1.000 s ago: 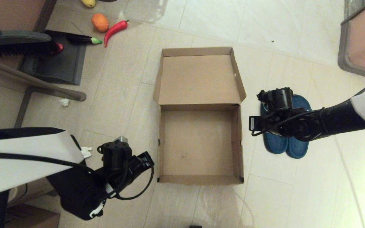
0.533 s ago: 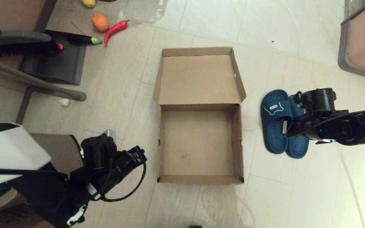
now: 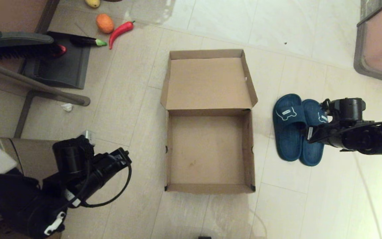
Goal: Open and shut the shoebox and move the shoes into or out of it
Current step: Put the shoes into the shoe box
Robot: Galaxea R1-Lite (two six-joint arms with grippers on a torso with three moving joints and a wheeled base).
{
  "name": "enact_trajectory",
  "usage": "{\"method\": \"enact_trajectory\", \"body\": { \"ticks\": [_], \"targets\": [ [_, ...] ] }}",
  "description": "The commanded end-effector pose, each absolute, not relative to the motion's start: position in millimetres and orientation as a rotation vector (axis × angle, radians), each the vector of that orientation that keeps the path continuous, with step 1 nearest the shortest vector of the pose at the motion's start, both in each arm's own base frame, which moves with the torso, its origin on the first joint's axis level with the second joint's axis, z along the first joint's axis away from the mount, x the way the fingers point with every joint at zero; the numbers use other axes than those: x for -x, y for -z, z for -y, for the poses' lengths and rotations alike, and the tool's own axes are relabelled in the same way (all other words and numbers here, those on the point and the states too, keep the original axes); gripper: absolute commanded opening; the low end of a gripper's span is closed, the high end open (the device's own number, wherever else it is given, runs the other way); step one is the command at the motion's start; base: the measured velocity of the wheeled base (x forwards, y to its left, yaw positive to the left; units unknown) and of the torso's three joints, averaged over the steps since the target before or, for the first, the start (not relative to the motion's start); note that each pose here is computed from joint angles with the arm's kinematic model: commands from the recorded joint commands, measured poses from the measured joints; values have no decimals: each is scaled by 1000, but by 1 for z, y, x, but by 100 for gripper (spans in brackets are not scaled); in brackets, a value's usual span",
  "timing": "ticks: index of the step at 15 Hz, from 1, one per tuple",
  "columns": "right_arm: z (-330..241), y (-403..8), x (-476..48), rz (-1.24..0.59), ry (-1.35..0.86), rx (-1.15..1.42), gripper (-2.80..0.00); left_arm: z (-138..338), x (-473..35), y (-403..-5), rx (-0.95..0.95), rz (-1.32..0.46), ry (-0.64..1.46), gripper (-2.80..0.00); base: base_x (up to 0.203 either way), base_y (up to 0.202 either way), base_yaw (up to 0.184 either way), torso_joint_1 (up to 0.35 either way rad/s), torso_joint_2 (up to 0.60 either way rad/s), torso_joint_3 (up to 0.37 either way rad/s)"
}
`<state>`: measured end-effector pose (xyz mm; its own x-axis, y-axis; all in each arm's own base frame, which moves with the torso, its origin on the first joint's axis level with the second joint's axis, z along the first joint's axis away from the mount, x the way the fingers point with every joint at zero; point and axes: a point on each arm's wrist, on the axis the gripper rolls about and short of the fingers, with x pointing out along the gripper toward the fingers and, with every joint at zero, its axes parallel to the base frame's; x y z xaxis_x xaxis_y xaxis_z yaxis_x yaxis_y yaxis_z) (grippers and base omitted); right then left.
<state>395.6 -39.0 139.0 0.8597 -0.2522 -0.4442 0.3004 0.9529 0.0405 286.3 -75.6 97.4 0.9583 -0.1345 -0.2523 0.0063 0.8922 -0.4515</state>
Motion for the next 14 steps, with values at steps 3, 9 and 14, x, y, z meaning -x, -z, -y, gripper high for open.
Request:
{"method": "enact_trajectory", "body": {
  "ticks": [3,9,14],
  "targets": [
    [46,-110,-413,-487,258,-123,0,67,-278,-101,470,-272,55,-280,0,0,0,0,0,0],
    [60,-108,-448,-415,268,-138,0,59,-272,-103,473,-269,32,-280,0,0,0,0,0,0],
    [62,-100,-463,-401,264,-157,0,56,-268,-100,472,-281,22,-280,0,0,0,0,0,0]
  ]
}}
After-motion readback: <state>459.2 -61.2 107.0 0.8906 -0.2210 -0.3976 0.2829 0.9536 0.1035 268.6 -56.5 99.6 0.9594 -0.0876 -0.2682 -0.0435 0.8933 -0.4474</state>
